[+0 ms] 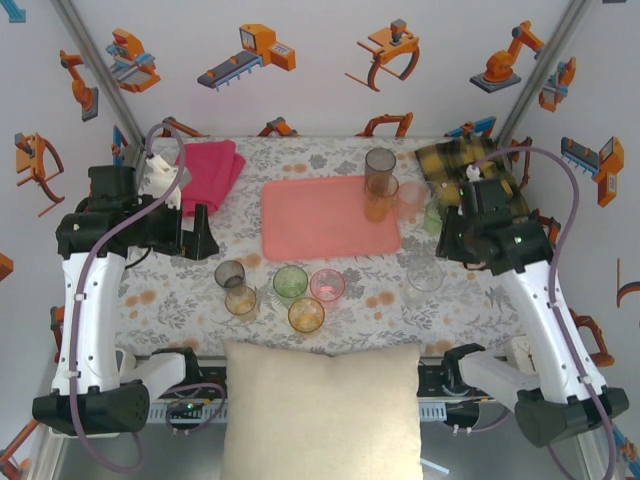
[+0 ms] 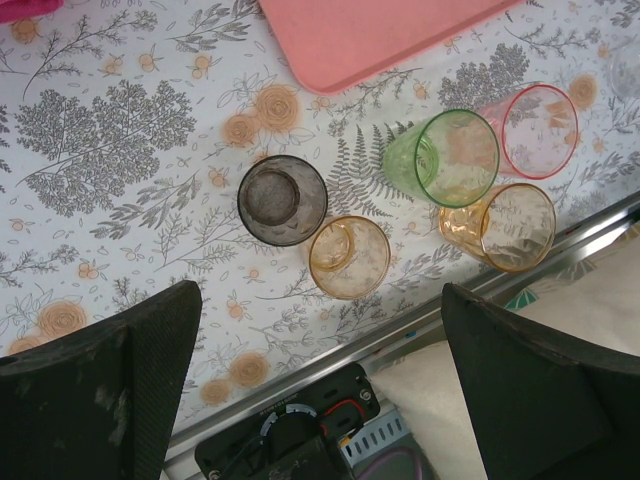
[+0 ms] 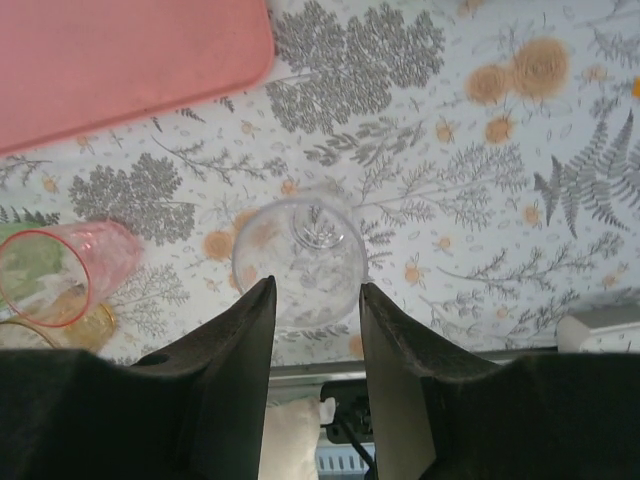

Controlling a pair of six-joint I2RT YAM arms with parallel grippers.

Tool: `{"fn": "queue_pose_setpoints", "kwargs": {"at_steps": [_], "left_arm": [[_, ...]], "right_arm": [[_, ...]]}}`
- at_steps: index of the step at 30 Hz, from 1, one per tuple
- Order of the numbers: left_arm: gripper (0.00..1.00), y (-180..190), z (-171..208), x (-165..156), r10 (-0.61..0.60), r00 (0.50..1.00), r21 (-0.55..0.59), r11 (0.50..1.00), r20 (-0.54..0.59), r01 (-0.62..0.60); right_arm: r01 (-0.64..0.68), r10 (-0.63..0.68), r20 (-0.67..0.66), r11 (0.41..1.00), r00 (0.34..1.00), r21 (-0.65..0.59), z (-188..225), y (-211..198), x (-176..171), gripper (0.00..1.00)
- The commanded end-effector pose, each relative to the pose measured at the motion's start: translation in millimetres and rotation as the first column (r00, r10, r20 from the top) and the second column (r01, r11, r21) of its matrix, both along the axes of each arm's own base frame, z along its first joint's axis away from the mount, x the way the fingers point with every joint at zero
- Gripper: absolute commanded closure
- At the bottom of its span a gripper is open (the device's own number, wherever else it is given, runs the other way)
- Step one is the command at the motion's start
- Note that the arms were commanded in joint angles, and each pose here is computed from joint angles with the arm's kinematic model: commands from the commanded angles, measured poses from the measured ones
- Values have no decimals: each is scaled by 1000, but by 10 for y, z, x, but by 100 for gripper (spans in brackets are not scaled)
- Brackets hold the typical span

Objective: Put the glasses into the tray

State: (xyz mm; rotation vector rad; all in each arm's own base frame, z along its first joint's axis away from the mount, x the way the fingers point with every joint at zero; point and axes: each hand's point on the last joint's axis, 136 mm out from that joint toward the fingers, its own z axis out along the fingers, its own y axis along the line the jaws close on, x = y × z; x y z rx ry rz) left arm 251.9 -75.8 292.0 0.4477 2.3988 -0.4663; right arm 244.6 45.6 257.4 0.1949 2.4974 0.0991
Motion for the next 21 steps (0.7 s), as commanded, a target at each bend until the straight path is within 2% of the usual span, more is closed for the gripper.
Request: {"fn": "queue_pose_setpoints", "kwargs": {"at_steps": [1, 7, 21], "left_arm": [[3, -44, 0, -13, -19, 1000, -16, 1000, -11, 18], [3, -39, 5, -34, -15, 1000, -16, 1000, -7, 15], [3, -54, -23, -85, -22, 1000, -23, 1000, -12, 22]], "right_arm": [[58, -55, -87, 998, 995, 26, -262, -35, -198, 60], [99, -93, -102, 994, 990, 46, -443, -80, -355, 60], [111, -105, -175, 993, 979, 28, -771, -82, -387, 60]]}}
